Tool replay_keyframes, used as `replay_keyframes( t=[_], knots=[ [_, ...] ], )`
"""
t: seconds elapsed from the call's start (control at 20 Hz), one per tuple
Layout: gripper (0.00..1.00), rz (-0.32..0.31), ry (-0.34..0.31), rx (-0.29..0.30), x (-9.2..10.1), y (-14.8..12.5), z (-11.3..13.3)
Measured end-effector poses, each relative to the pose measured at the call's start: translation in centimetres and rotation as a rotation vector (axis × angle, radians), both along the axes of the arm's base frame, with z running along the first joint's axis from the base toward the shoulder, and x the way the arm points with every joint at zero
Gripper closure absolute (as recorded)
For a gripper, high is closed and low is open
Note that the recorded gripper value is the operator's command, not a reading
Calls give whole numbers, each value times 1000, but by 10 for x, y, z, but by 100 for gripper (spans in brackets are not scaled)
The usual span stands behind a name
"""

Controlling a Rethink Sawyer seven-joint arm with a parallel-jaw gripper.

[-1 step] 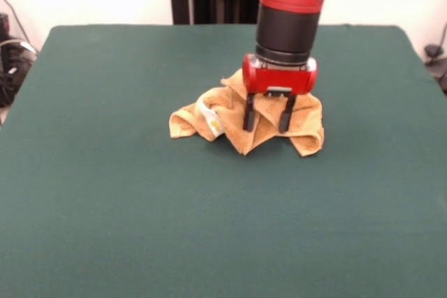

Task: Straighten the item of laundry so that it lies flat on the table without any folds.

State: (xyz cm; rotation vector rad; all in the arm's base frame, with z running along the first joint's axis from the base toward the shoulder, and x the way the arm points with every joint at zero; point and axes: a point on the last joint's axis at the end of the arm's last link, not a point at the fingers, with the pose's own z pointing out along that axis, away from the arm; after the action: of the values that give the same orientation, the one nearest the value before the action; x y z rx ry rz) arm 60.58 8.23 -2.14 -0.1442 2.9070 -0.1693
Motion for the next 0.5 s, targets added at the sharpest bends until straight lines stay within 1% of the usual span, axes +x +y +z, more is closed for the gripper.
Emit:
replay_keyframes(
  t=[0.15,0.35,0.5],
  knots=[
    [0,6,9,-3,0,5,8],
    [0,14,42,-8,-5,14,23],
    [0,11,60,-12,-6,14,35]
  ],
)
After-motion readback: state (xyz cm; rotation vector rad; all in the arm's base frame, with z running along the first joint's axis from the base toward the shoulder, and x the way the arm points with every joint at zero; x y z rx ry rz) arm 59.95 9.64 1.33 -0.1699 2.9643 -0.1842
